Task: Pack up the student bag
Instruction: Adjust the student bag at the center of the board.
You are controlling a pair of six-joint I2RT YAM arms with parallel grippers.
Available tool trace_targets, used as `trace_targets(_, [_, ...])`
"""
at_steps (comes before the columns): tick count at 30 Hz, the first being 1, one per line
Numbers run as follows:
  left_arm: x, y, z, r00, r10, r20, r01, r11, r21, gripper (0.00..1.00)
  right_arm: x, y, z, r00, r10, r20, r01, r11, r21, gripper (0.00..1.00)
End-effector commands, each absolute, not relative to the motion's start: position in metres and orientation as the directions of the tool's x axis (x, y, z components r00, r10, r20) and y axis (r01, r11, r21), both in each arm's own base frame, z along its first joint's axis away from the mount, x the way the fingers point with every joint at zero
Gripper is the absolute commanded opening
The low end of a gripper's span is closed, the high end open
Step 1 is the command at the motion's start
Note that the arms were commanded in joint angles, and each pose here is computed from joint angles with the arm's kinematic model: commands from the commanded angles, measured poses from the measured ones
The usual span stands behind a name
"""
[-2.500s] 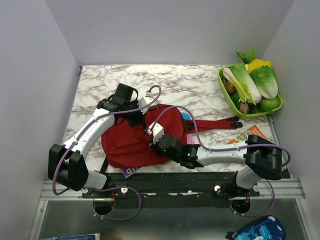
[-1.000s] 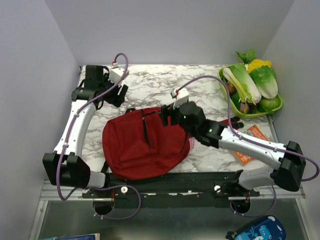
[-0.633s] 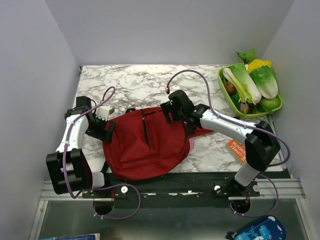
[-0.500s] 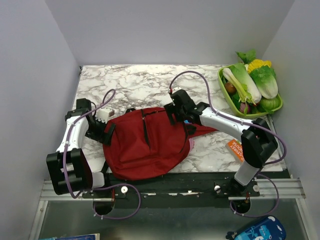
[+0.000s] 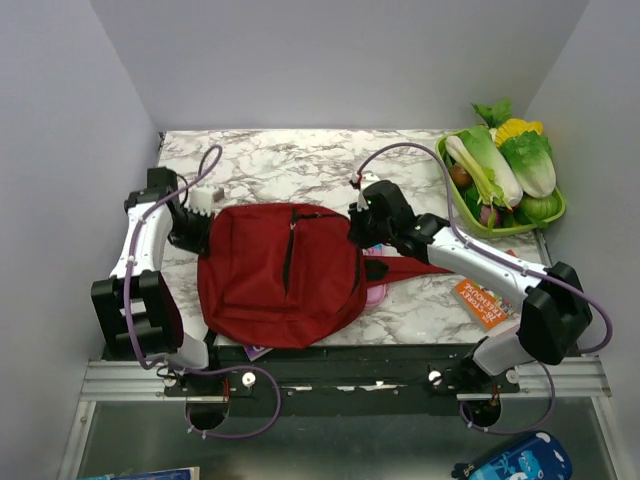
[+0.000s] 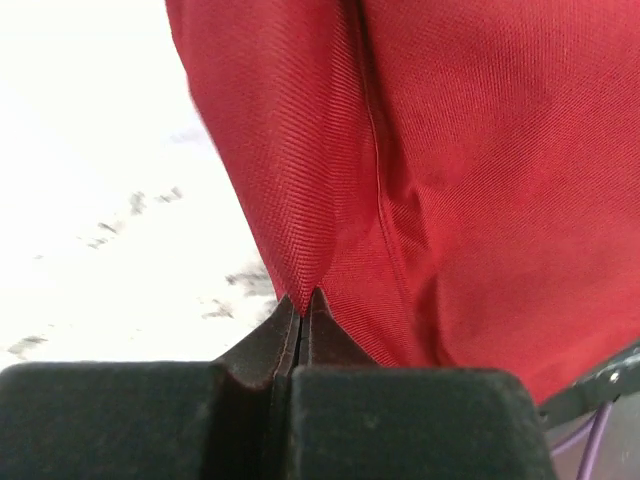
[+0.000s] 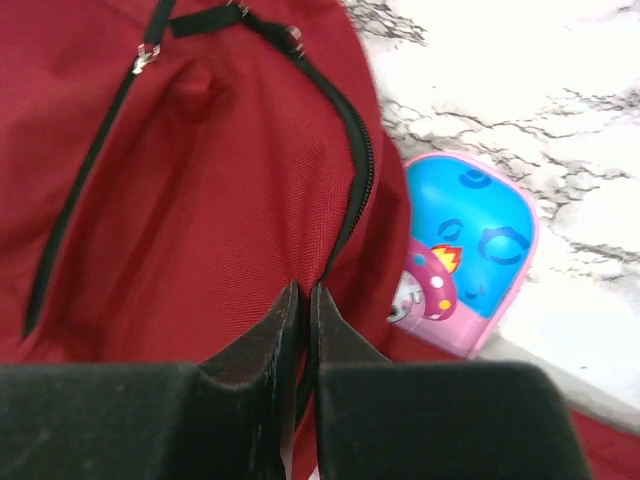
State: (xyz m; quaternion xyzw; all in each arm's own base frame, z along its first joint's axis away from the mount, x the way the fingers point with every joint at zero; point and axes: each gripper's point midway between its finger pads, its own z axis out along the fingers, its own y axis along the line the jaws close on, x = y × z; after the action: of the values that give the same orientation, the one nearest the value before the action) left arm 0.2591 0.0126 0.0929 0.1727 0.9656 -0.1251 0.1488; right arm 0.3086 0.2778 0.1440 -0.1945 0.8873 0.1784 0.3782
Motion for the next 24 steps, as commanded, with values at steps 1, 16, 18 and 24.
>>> trace_targets(1, [0.313,-0.013,0.177,-0.811,0.223,-0.541,0.401,0.885,-0.238,0.0,0.31,0.29,0.207,-0.563,-0.136,-0.815,-0.524,0.822,0.224,0.1])
trace_targets(16, [0.459,-0.044,0.265,-0.658,0.245,-0.712,0.402,0.914,-0.057,0.0,0.268,0.315,0.233,-0.632,-0.059,-0.773,-0.565,0.717,0.408,0.01])
trace_targets(18, [0.474,-0.054,0.265,-0.635,0.268,-0.725,0.412,0.911,-0.025,0.0,0.259,0.328,0.216,-0.657,-0.056,-0.751,-0.558,0.707,0.435,0.01])
trace_targets(24, [0.514,-0.094,0.253,-0.615,0.337,-0.713,0.445,0.895,0.038,0.03,0.223,0.376,0.169,-0.711,-0.146,-0.688,-0.587,0.662,0.466,0.01])
